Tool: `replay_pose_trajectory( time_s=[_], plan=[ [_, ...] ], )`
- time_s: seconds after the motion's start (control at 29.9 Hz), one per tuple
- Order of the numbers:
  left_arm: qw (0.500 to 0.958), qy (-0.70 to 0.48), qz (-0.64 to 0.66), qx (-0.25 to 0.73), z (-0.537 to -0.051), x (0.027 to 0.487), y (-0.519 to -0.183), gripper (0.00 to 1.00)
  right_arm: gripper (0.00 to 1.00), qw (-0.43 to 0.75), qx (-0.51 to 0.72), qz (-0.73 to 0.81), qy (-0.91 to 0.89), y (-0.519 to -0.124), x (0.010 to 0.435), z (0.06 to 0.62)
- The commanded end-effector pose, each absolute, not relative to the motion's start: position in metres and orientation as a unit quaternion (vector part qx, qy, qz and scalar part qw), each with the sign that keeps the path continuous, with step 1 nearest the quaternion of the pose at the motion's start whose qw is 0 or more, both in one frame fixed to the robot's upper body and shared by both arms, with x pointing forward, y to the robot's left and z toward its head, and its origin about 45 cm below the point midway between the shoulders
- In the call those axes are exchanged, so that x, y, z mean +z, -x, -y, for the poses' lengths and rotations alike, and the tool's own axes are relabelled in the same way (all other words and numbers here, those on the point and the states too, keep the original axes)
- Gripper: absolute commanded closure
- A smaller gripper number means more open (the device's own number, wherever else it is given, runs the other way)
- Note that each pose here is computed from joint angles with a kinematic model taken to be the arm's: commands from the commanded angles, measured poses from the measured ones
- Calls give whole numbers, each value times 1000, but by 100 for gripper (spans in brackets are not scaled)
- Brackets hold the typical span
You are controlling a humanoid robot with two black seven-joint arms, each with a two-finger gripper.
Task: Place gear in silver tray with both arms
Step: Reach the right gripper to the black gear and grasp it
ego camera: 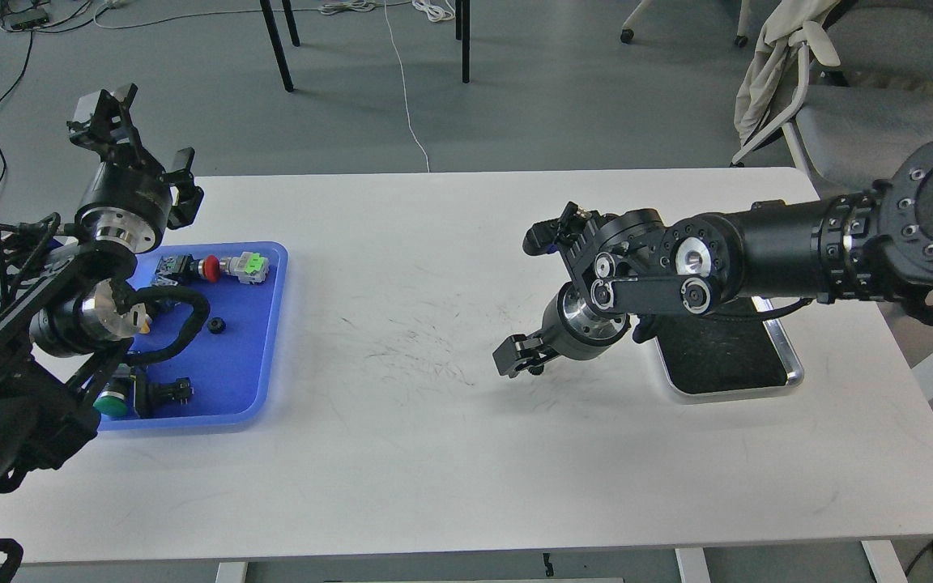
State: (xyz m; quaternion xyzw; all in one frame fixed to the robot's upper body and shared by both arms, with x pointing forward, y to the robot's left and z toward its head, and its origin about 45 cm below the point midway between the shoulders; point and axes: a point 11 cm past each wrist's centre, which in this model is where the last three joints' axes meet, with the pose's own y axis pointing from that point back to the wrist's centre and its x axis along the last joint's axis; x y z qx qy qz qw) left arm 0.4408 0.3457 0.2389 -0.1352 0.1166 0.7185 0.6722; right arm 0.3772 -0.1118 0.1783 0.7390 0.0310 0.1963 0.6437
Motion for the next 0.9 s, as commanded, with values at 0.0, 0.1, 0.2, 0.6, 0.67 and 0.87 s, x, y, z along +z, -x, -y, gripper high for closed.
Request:
replay_pose_trajectory(
  time_s=[0.0,0.1,0.2,0.6,0.67,0.87],
  plan=[
    [673,136,-117,718,-345,239,-441,2,3,649,194,-20,-735,-383,170,120],
    [672,135,-117,719,-346,238,-440,2,5,651,188,-11,-736,-386,164,125],
    [672,135,-117,719,-346,238,-440,2,6,650,180,-4,-739,-387,159,127],
    [672,137,-116,718,-345,238,-441,2,6,638,172,7,-750,-388,159,122],
    [672,137,-116,718,-345,238,-441,2,7,638,171,7,-751,-387,158,122],
    [672,136,-117,718,-345,237,-440,2,10,639,166,6,-751,-386,154,124]
  ],
)
